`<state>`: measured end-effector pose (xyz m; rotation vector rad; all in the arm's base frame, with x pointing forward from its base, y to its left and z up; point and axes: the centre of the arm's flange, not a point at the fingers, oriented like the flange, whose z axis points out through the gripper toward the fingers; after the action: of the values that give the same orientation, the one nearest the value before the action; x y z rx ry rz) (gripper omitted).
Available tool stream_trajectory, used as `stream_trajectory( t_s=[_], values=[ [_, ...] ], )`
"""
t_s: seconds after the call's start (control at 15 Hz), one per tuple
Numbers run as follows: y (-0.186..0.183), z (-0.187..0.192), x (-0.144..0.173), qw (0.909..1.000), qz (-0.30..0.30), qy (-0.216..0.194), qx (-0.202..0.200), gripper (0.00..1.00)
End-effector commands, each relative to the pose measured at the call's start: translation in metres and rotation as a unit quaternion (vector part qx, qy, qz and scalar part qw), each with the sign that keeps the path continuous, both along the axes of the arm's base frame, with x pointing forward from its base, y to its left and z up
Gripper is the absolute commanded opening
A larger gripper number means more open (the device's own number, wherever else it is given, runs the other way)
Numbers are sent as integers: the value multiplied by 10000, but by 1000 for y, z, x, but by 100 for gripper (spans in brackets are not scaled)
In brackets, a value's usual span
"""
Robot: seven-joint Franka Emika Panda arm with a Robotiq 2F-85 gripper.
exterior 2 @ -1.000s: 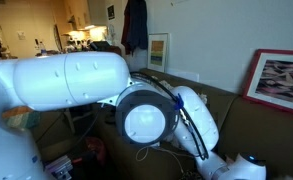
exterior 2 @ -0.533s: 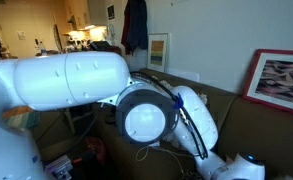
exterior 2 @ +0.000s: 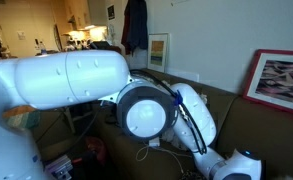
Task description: Move the open basket bag t the side of the couch
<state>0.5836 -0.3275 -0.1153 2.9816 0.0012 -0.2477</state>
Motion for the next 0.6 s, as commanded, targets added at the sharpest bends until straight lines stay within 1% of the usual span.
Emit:
stream_trajectory(
  t_s=[0.0, 0.07, 0.13, 0.2, 0.27, 0.4, 0.53],
  values=[
    [-11, -27, 9, 9999, -9, -89, -131, 6],
    [-11, -24, 10, 9999, 3, -108, -130, 7],
    [-10, -22, 10, 9998, -1, -137, -129, 4],
    [-10, -19, 11, 9998, -5, -153, -141, 3],
    [-10, -16, 12, 9997, -1, -173, -153, 5],
    [-8, -9, 12, 9995, 12, -257, -178, 4],
    [-9, -6, 15, 9992, 12, -350, -209, 5]
  ],
)
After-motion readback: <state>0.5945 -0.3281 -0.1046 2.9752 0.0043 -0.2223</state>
